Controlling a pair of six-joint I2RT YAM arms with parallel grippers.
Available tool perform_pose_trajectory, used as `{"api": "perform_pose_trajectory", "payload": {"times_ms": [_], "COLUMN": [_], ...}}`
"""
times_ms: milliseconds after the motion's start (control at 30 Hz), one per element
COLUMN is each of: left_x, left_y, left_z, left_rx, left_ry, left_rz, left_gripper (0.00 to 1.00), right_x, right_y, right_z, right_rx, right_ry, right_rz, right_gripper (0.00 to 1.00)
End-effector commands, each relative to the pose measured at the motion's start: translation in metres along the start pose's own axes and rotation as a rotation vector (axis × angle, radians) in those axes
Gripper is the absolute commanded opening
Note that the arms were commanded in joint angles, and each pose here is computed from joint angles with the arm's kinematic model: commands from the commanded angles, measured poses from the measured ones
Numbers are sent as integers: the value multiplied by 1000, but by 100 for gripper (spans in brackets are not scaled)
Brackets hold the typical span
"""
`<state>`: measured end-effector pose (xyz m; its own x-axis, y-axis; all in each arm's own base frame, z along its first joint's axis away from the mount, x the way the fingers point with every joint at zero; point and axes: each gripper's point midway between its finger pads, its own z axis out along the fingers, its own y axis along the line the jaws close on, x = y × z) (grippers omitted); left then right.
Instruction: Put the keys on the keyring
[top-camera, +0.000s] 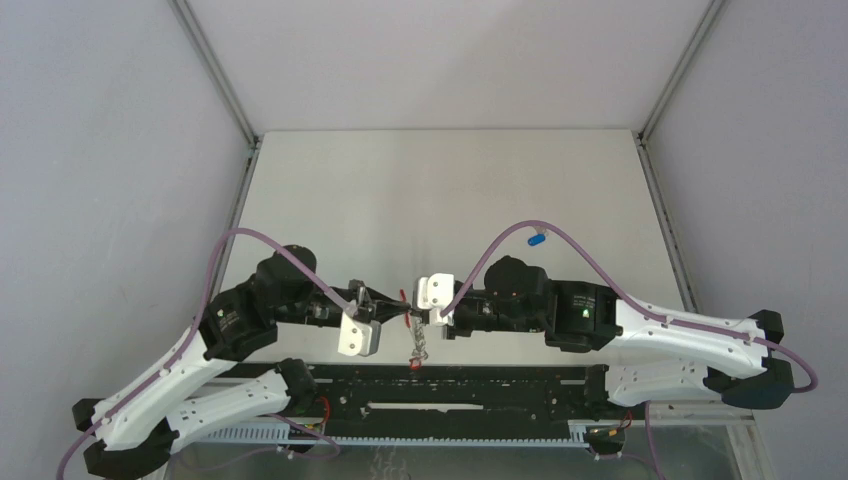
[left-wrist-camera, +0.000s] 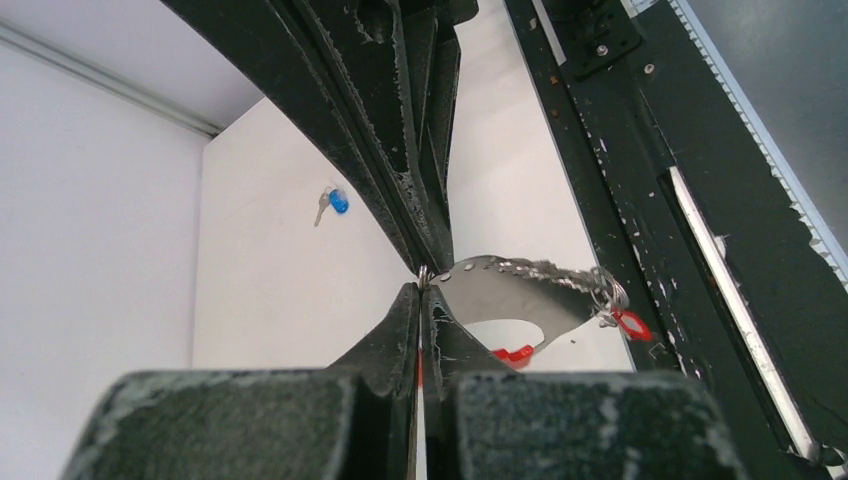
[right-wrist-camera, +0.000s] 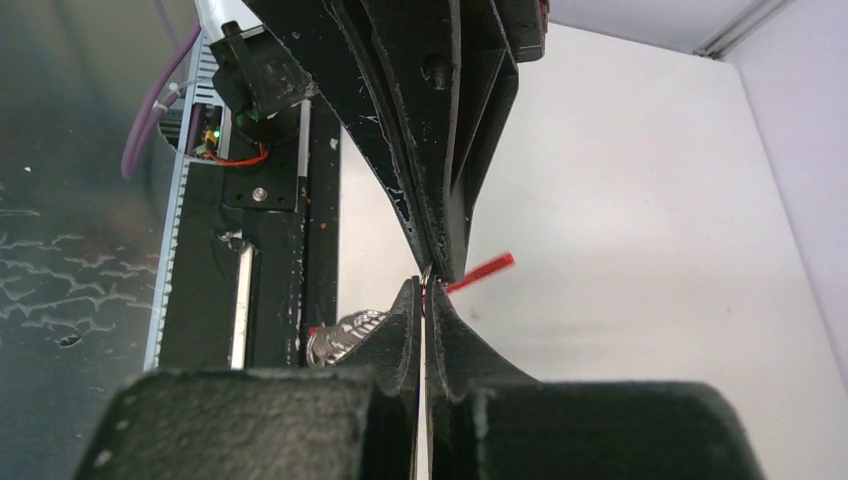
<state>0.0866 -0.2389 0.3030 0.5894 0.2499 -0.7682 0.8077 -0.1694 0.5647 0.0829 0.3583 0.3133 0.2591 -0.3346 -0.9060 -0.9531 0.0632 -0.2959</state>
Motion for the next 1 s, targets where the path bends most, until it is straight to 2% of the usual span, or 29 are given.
{"api": "perform_pose_trajectory", "payload": {"times_ms": [0, 167, 233, 267, 300, 400, 533, 700, 833, 967], "left_x": [-23, -27, -28, -28, -29, -28, -24, -26, -33, -37], "left_y": [14, 17, 18, 19, 20, 13, 6, 22, 18, 10], "left_z": [-4, -5, -8, -10, -11, -12, -11, -6, -1, 1], "left_rx": [-50, -69, -84, -94, -103, -95, -101, -187, -144, -94], "left_ry": [-68, -78, -77, -74, -72, -73, -87, -129, -182, -200], "left_rz": [42, -6, -43, -68, -94, -187, -258, -400, -489, -483], "left_gripper": [0, 2, 27, 36, 42, 48, 47, 37, 33, 29], "right_x": [-26, -23, -29, -33, -40, -47, -49, -54, -55, -57], "right_y": [-9, -20, -27, -29, -29, -29, -21, -17, -15, -13], "right_z": [2, -2, -9, -13, -19, -32, -41, -44, -44, -44], "right_rx": [33, 69, 83, 88, 88, 70, 11, -17, -27, -38], "right_ry": [-69, -66, -117, -158, -210, -310, -379, -436, -461, -471], "right_rz": [4, 83, 132, 144, 155, 202, 237, 274, 289, 294], "right_gripper": [0, 0, 0, 0, 0, 0, 0, 0, 0, 0]}}
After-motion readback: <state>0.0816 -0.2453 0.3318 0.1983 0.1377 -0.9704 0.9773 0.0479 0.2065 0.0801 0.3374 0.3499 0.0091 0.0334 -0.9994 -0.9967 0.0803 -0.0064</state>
